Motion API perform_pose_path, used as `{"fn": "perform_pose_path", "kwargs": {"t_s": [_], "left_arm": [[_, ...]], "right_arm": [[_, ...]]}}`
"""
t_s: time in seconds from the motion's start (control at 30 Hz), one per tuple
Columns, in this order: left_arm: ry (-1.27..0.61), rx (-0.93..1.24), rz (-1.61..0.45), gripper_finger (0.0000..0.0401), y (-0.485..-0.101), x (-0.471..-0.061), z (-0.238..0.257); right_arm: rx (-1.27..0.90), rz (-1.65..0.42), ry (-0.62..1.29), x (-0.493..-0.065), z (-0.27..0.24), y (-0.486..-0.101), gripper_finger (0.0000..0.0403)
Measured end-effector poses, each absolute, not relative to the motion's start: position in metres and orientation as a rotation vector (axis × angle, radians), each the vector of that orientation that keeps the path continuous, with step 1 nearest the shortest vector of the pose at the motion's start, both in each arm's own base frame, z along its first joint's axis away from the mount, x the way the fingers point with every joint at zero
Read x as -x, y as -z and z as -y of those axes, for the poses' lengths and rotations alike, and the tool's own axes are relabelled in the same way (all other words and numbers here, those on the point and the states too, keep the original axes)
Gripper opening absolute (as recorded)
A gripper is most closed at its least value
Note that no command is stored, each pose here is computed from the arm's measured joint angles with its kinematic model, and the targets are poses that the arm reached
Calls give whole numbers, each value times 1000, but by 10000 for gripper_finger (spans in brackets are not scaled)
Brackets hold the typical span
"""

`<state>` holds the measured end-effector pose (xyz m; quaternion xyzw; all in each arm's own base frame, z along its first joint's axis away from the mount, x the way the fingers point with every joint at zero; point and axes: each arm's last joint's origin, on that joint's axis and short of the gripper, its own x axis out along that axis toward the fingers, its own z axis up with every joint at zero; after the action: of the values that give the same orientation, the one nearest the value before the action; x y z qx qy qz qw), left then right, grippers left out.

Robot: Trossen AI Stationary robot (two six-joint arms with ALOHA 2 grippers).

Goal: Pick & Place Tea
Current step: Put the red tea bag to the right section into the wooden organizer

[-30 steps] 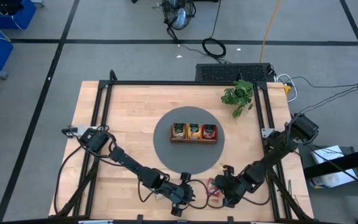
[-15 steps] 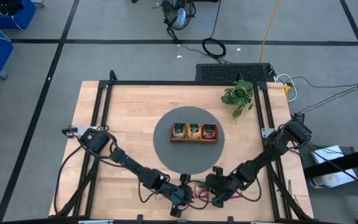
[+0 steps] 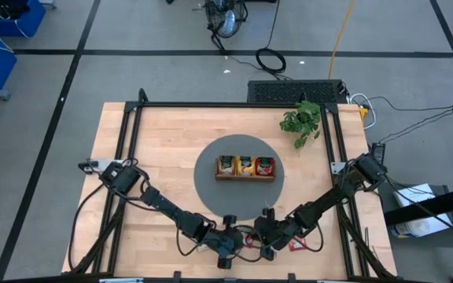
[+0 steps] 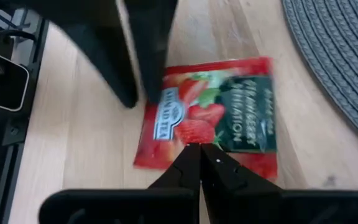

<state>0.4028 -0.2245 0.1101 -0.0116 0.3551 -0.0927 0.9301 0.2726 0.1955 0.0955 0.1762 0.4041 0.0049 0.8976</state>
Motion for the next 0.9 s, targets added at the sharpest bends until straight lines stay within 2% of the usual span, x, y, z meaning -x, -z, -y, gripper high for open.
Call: {"fn": "perform_pose_path", "kwargs": {"t_s": [0.17,0.5,0.63,0.8,0.9], "left_arm": [[94,66,-786,67,-107,-402,215],[86,105,-825,67,-90,-405,212],[98,114,-839,67,-88,-405,211],[104,116,-848,67,-85,-404,210],[106,139,-832,67,-80,-401,207]], "right_arm": [[-342,-812,-49,-271,-198,-104,0],[-335,-756,-104,-261,-195,-148,0],[-339,-825,-61,-252,-190,-152,1],[-365,-886,-113,-252,-188,-150,34],[-424,-912,-65,-255,-179,-150,65]]}}
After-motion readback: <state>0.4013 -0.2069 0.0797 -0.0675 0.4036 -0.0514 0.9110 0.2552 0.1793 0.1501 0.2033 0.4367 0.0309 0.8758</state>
